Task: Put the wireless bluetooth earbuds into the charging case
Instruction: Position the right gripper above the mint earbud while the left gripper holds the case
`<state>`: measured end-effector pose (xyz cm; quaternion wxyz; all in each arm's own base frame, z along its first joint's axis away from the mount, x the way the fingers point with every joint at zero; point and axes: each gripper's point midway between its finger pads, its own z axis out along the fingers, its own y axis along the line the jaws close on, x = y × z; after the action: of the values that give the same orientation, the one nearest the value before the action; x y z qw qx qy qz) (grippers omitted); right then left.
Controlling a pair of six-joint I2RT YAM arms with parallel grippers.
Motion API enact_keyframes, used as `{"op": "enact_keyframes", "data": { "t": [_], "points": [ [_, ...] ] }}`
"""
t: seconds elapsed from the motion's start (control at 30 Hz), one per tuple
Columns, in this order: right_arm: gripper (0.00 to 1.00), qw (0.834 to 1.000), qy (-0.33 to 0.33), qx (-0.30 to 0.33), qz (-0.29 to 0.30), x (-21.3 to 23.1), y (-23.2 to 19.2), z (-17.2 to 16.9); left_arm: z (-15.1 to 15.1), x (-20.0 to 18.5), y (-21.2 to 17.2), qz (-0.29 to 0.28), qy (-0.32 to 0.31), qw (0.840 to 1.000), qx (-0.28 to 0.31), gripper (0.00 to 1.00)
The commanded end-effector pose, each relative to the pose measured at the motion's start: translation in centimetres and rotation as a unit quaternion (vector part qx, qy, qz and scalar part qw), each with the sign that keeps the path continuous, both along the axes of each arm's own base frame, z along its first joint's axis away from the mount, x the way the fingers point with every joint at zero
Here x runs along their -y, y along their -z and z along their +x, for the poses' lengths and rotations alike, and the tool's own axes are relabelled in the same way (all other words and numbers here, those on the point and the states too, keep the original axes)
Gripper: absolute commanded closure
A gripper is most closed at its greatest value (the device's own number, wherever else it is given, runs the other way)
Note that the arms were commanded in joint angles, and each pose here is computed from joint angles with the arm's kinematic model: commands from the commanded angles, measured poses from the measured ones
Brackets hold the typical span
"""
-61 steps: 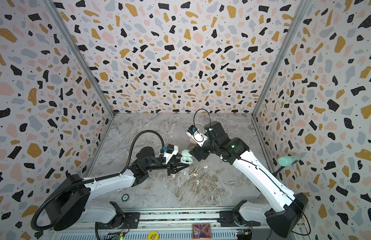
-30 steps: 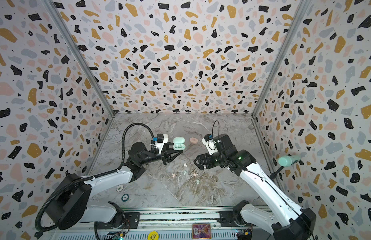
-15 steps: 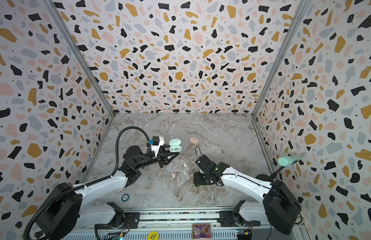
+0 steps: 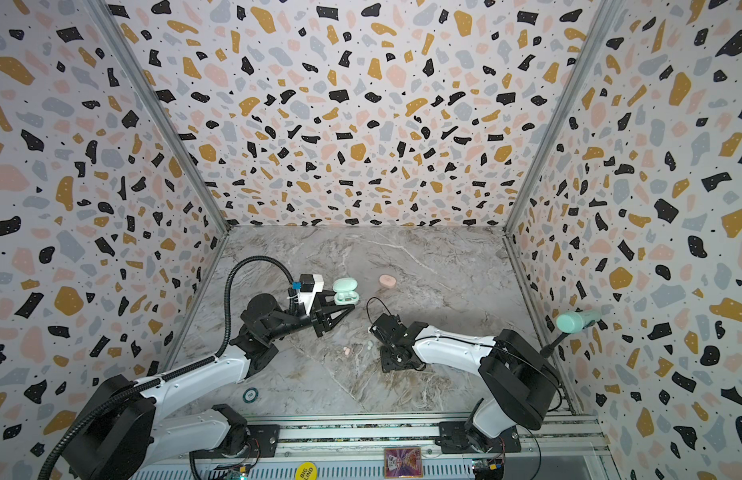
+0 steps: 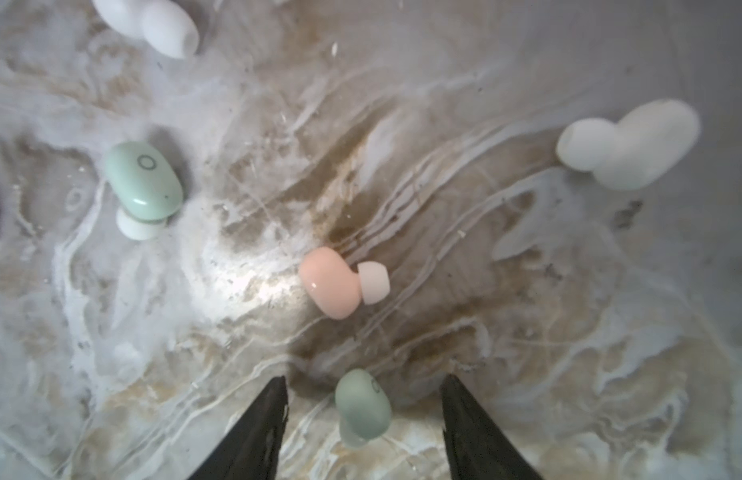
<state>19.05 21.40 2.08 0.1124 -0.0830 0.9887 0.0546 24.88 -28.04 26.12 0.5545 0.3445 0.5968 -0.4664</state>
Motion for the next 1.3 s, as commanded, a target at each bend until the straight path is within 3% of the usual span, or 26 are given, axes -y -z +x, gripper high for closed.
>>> {"op": "enact_keyframes", "data": {
  "t": [0.0, 0.43, 0.67, 0.97, 1.1, 1.27],
  "points": [
    [0.41, 0.998, 0.023, 0.001, -0.055, 2.4, -0.2, -0.2, -0.1, -0.4, -1.0, -0.009, -0.005, 1.0, 0.026, 0.79],
    [0.42, 0.992, 0.078, 0.003, -0.101, 8.6, -1.6, -2.0, -0.2, -0.3, -1.0, -0.01, -0.001, 1.0, 0.026, 0.78],
    [0.42, 0.99, 0.102, 0.02, -0.092, 10.4, -3.2, -1.4, -0.2, -0.2, -1.0, -0.011, 0.0, 1.0, 0.025, 0.79],
    [0.41, 0.998, 0.049, -0.005, 0.031, 5.2, -2.8, -1.5, -0.2, -0.2, -1.0, -0.011, 0.001, 1.0, 0.023, 0.78],
    [0.39, 0.998, 0.047, -0.009, 0.031, 4.4, -2.1, -1.5, -0.2, -0.2, -1.0, -0.011, 0.002, 1.0, 0.023, 0.78],
    [0.37, 0.999, 0.035, -0.007, -0.026, 4.7, -1.4, -1.0, -0.2, -0.2, -1.0, -0.011, 0.002, 1.0, 0.023, 0.78]
  ]
}}
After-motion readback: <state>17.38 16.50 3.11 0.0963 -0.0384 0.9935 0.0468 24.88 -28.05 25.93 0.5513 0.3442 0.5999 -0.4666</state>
